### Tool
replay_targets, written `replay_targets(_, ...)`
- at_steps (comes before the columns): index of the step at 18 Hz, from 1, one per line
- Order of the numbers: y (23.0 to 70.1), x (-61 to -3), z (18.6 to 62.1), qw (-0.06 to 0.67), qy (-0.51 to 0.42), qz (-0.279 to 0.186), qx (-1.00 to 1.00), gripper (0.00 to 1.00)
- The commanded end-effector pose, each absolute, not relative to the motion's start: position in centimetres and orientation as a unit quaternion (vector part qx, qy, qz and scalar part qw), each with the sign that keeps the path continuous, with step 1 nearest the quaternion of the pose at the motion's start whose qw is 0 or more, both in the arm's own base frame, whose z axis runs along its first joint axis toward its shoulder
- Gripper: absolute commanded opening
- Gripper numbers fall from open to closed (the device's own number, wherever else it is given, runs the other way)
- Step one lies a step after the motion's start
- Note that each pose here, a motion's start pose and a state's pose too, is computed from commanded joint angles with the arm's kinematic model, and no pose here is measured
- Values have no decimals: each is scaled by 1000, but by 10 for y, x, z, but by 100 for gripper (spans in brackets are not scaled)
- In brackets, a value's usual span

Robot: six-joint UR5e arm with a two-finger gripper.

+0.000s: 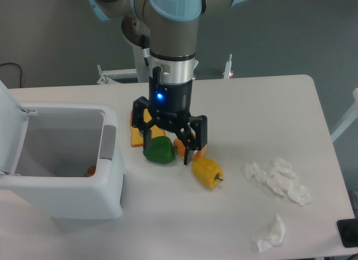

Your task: Place the square bread in the trash can

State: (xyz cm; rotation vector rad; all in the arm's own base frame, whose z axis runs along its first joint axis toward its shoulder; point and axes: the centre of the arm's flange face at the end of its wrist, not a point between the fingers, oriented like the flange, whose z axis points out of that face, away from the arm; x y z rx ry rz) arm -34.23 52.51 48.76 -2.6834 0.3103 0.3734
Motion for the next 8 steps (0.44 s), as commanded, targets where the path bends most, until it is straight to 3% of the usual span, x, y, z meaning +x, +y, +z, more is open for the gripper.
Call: replay_targets(8,528,-354,470,174,136,145,-964,100)
